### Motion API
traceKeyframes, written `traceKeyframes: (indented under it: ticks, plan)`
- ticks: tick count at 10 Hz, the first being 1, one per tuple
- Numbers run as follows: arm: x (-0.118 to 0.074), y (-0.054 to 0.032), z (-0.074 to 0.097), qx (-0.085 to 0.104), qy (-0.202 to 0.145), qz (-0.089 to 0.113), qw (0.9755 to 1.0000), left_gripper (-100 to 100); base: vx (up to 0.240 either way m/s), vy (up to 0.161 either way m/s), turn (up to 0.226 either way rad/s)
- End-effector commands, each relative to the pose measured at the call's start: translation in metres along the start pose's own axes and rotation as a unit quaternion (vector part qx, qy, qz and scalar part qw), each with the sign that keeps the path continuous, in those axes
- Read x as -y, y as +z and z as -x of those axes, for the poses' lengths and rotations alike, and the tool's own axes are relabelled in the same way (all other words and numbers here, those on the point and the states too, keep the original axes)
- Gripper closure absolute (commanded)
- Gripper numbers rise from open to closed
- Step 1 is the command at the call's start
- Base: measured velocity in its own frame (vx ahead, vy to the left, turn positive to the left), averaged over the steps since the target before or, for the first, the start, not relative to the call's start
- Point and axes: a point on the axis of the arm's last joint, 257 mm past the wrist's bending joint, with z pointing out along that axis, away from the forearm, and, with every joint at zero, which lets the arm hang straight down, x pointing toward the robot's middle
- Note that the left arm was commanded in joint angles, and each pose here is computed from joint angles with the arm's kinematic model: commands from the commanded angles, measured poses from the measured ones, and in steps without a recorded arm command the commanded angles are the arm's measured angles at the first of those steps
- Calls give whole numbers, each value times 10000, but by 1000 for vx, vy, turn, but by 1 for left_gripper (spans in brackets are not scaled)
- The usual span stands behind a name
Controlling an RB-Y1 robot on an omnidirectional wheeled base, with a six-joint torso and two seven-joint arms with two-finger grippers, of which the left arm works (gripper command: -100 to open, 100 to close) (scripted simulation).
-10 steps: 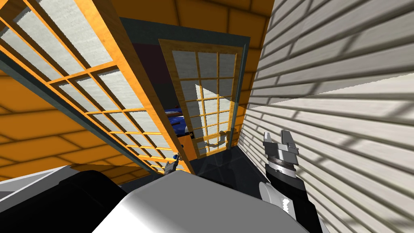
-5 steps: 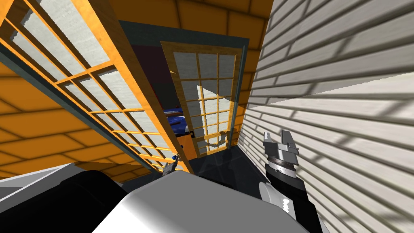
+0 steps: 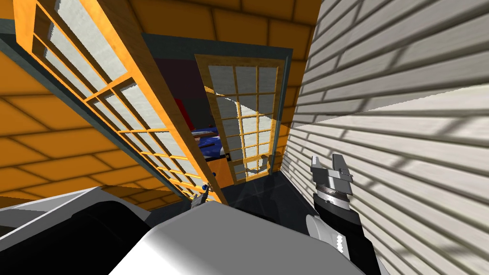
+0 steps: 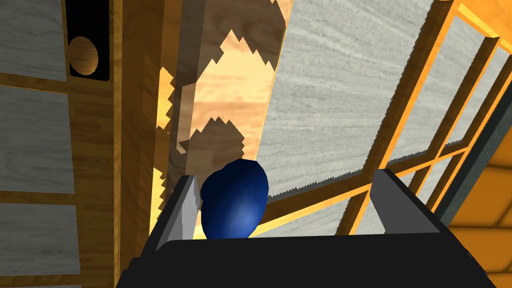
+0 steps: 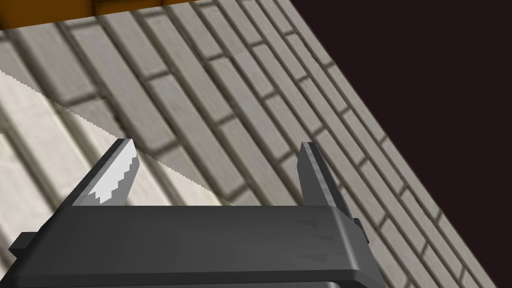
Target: Pull the door open
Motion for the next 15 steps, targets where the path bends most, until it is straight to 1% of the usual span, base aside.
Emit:
traceKeyframes:
  ticks: [1,3,4,5,6,8,9,10,12,15]
  plan:
    - [-276,-45,-33,-128,-87,246,9996,100,-53,-6,0]
    - [-276,-45,-33,-128,-87,246,9996,100,-39,-5,-4]
    - [-311,-58,-40,-142,-277,270,9991,100,-44,-4,17]
    - [-311,-58,-40,-142,-277,270,9991,100,-30,-11,16]
    - [-345,-71,-48,-155,-467,295,9984,100,-51,-23,10]
    - [-379,-83,-55,-166,-657,321,9972,100,-55,-2,17]
    - [-379,-83,-55,-166,-657,321,9972,100,-53,-19,18]
    - [-390,-82,-59,-168,-889,329,9954,100,-53,-9,-15]
    - [-390,-82,-59,-168,-889,329,9954,100,-20,-3,6]
    - [-408,-81,-65,-170,-1236,342,9916,100,-28,-1,-11]
